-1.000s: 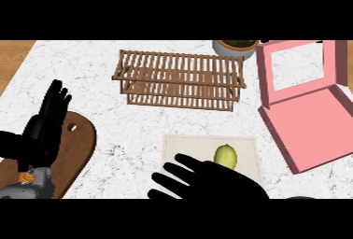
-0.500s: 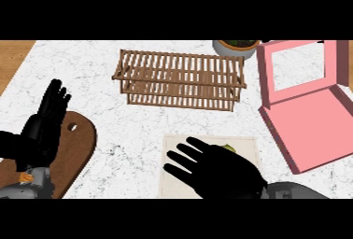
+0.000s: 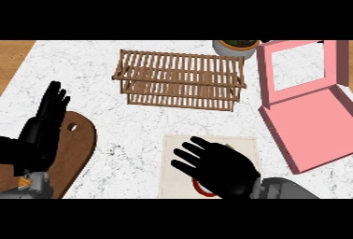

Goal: Pick the can from the placemat and place it in the tiered shelf

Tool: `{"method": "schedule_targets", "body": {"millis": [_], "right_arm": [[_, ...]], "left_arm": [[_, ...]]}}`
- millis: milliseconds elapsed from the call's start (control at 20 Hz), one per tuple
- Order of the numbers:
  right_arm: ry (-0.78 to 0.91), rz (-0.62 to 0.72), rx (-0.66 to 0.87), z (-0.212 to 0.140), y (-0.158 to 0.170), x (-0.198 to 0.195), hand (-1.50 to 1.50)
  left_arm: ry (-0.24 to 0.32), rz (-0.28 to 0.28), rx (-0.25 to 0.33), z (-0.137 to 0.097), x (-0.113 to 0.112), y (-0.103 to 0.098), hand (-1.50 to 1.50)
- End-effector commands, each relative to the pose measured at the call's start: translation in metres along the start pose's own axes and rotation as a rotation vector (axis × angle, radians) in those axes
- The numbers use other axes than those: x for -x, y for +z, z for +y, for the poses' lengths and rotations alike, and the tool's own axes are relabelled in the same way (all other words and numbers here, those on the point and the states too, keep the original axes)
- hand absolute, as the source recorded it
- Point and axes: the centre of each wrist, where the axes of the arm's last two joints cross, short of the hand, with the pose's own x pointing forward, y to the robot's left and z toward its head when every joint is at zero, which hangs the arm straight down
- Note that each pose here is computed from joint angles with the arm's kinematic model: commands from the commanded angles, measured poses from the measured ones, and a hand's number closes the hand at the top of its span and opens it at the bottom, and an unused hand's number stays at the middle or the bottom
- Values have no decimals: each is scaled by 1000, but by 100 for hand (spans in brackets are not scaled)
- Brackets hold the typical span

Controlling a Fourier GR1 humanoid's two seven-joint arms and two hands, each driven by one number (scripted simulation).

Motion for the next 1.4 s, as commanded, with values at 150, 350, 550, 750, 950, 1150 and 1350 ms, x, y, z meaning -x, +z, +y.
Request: {"method": "schedule_targets", "body": {"millis": [150,350,550,750,950,1150,1350], "right_arm": [[-27,-24,13,23,-24,6,-150],[-28,-52,35,34,-29,6,-150],[-31,-49,44,33,-31,10,-150],[-42,-41,6,35,-34,-6,-150],[-18,-33,-62,46,-33,12,150],[73,-94,-18,74,-51,11,150],[115,-121,62,75,-50,12,150]], "left_arm": [[10,-20,-7,11,-7,-9,0],[3,10,0,-18,-7,-3,0],[1,-6,17,-3,-1,-1,0],[-1,11,2,-10,-3,4,0],[18,4,3,-18,18,-1,0],[-2,19,12,4,-2,-9,0],[17,10,-17,-2,20,-12,0]]}}
